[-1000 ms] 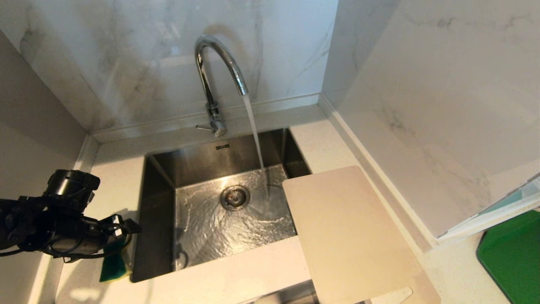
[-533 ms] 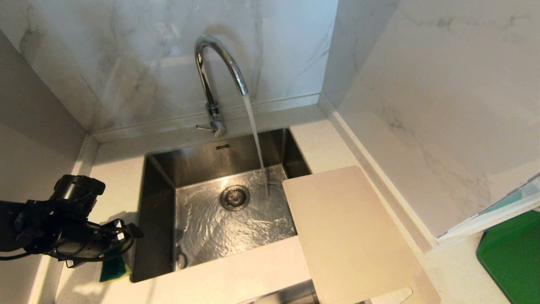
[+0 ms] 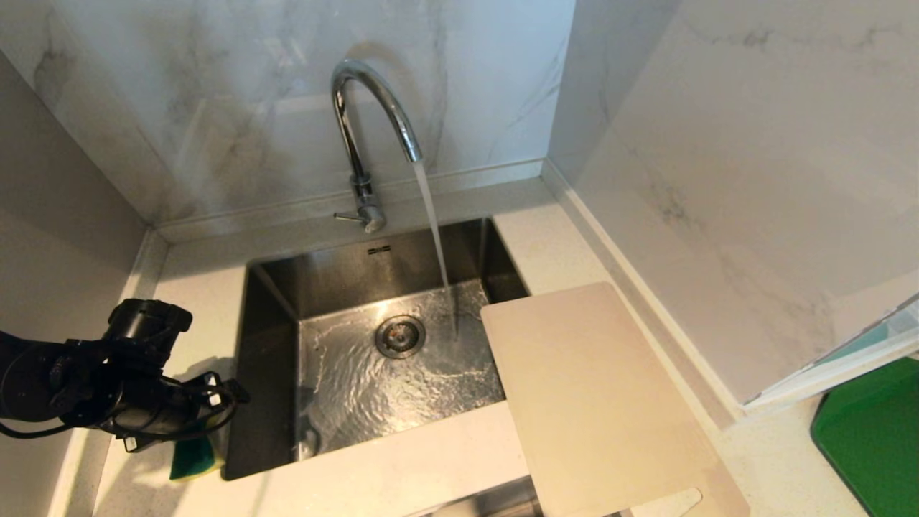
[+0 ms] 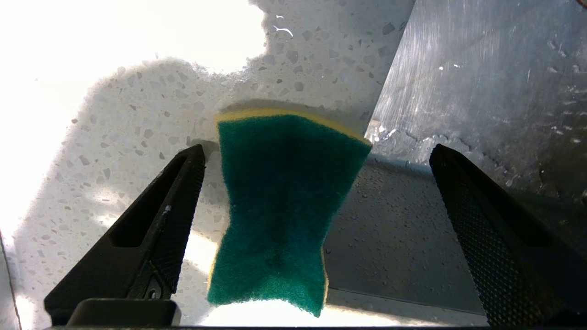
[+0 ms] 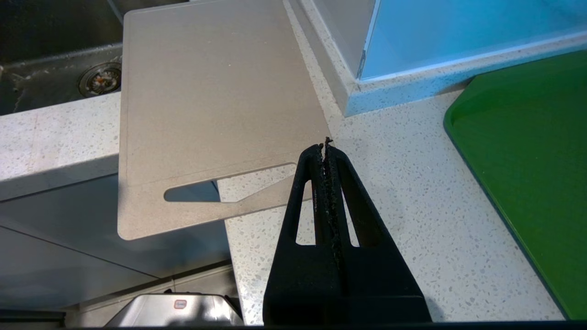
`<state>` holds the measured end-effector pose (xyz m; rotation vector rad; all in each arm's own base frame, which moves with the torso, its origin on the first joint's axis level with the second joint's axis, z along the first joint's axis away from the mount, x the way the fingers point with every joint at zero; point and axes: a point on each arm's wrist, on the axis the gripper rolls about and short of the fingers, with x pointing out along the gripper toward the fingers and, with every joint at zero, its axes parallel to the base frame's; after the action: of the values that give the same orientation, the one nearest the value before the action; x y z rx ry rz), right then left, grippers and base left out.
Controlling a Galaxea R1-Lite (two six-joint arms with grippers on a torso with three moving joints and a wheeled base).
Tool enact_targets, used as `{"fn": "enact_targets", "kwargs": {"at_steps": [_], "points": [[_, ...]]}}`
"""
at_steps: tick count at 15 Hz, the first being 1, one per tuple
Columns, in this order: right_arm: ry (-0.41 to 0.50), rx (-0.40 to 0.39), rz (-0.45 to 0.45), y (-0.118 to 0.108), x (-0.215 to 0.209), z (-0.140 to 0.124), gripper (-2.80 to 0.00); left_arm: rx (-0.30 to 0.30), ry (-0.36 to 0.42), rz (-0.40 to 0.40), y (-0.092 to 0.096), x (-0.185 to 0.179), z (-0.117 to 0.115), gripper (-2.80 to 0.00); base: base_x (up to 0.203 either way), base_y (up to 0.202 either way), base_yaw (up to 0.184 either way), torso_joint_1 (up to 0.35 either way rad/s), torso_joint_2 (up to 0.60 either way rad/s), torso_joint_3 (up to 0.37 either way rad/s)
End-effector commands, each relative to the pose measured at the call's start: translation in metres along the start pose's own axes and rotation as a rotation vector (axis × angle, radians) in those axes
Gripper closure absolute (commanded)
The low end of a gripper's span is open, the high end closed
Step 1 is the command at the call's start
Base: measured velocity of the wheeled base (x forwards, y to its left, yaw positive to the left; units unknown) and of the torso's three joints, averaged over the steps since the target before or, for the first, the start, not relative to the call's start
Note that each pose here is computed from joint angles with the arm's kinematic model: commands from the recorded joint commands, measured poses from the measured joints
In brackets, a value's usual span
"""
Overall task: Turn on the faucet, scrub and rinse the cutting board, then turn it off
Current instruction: Pick up the cleaning cloth
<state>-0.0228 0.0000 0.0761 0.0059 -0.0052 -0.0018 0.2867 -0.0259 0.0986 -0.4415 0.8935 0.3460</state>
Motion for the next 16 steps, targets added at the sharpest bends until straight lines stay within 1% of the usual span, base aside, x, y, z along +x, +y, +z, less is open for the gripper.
{"fn": "enact_targets", "kwargs": {"at_steps": [1,2,7,12,14,16], "points": [[-0.001,0.000,0.000,0.000,0.000,0.000,0.00,-0.006,0.006,0.005,0.000,0.002,-0.001,-1.12,0.000,0.000,0.000,0.000,0.00,0.000],[-0.001,0.000,0.000,0.000,0.000,0.000,0.00,-0.011,0.003,0.002,0.000,0.001,0.000,0.00,0.000,0.000,0.000,0.000,0.00,0.000],[-0.001,0.000,0.000,0.000,0.000,0.000,0.00,-0.001,-0.002,0.016,0.006,0.002,0.004,0.00,0.000,0.000,0.000,0.000,0.00,0.000],[-0.001,0.000,0.000,0.000,0.000,0.000,0.00,0.018,-0.017,0.004,0.004,-0.002,0.008,0.00,0.000,0.000,0.000,0.000,0.00,0.000],[-0.001,0.000,0.000,0.000,0.000,0.000,0.00,0.016,-0.026,-0.007,0.004,-0.008,0.010,0.00,0.000,0.000,0.000,0.000,0.00,0.000],[-0.001,0.000,0.000,0.000,0.000,0.000,0.00,0.012,-0.052,-0.029,0.002,-0.025,0.015,0.00,0.000,0.000,0.000,0.000,0.00,0.000]]}}
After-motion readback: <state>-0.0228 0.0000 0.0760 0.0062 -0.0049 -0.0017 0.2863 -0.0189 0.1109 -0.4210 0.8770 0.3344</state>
